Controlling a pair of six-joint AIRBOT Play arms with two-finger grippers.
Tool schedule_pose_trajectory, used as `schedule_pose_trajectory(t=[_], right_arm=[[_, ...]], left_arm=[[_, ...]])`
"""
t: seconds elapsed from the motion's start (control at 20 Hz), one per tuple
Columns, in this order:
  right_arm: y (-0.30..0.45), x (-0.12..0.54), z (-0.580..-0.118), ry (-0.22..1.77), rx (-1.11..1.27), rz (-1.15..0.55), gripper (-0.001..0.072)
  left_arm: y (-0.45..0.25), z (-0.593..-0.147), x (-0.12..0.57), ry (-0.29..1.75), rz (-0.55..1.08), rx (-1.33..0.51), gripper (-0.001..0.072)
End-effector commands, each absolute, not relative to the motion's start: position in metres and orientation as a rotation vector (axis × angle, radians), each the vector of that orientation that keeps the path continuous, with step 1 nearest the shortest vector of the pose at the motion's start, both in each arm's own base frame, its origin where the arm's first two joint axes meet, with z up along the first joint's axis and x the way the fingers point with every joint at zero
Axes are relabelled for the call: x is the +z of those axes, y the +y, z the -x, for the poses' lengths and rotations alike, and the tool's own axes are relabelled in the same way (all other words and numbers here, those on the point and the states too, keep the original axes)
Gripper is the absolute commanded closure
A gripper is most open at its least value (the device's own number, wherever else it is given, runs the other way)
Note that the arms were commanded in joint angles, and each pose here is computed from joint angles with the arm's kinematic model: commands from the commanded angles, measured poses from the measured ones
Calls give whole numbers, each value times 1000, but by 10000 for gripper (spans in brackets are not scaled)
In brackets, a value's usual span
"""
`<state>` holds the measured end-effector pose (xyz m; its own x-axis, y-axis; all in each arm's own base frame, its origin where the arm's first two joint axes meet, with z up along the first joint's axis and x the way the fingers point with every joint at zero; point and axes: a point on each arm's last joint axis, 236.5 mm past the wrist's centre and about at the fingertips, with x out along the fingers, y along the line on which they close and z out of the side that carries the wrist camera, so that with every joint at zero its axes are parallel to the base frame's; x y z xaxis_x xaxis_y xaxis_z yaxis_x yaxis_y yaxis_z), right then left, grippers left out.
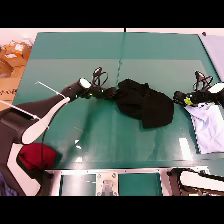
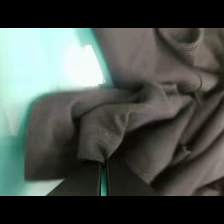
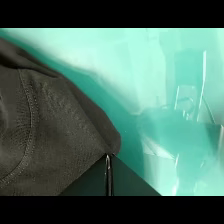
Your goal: Fold the shirts.
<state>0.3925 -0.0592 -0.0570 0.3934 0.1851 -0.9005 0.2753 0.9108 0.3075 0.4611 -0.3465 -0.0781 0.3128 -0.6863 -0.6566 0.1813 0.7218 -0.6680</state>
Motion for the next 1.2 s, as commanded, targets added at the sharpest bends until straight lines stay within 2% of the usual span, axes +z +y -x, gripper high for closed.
schedule_pose_trajectory(t=[0.0, 0.2, 0.4, 0.55, 0.75, 0.95, 1.05, 1.15], right_arm=[[-59, -51, -396, 1165, -54, -453, 698], [-56, -11, -406, 1138, -11, -431, 699], [-46, 101, -419, 946, 57, -383, 699], [-17, 208, -405, 721, 148, -376, 699], [26, 332, -337, 415, 244, -315, 699], [52, 379, -266, 273, 265, -221, 697], [62, 366, -246, 318, 285, -204, 697], [62, 329, -250, 412, 287, -254, 697]], left_arm=[[-328, -474, -72, 1091, 532, -589, 690], [-259, -489, 10, 989, 433, -546, 690], [-174, -481, 178, 641, 298, -456, 690], [-151, -427, 294, 369, 168, -477, 690], [-132, -337, 406, 77, 77, -485, 690], [-111, -282, 463, -56, -32, -434, 689], [-104, -286, 453, -14, -69, -403, 689], [-107, -309, 410, 124, -83, -406, 689]])
